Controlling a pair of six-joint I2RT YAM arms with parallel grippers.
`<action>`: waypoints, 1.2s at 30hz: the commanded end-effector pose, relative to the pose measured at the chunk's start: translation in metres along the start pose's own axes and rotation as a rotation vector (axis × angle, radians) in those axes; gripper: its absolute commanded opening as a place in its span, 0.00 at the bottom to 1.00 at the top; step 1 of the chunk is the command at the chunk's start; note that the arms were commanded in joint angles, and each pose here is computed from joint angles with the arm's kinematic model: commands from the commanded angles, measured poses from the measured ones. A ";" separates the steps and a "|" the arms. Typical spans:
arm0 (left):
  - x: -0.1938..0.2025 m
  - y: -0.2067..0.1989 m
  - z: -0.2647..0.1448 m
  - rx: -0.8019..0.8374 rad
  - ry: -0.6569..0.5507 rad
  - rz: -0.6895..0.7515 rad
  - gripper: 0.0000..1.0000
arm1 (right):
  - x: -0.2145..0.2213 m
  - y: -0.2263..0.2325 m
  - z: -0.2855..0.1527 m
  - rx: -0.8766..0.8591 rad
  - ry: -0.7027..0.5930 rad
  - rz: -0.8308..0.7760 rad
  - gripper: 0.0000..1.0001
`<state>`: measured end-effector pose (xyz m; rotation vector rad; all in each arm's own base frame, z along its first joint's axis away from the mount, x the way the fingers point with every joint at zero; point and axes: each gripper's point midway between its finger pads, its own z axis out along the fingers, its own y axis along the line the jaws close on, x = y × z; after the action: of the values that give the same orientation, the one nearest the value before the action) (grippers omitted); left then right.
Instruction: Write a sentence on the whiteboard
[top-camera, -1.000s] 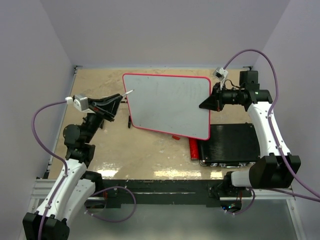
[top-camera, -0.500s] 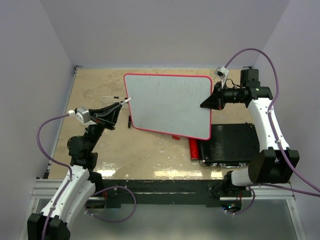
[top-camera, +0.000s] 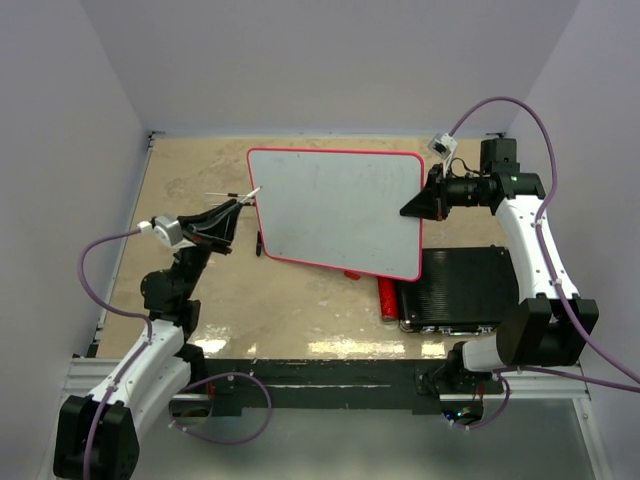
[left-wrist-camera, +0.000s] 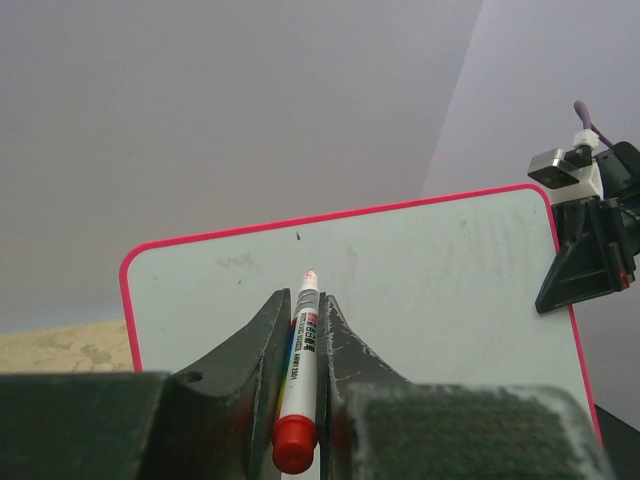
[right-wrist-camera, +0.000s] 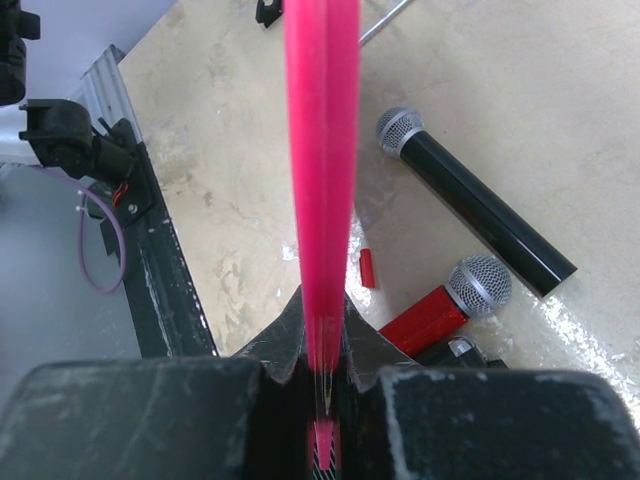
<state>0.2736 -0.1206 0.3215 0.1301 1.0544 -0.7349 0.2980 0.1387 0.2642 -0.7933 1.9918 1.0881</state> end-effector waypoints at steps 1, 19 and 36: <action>-0.024 -0.001 0.002 0.005 -0.108 0.062 0.00 | -0.016 0.015 -0.004 -0.040 -0.034 -0.086 0.00; -0.009 0.018 0.000 0.018 -0.073 -0.129 0.00 | -0.006 0.011 0.001 -0.050 -0.012 -0.094 0.00; 0.000 0.042 0.007 -0.007 -0.003 -0.114 0.00 | -0.005 0.013 0.003 -0.060 -0.014 -0.106 0.00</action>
<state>0.3075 -0.0932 0.2760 -0.0167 1.1984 -0.8755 0.2949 0.1418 0.2635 -0.8565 1.9551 1.0835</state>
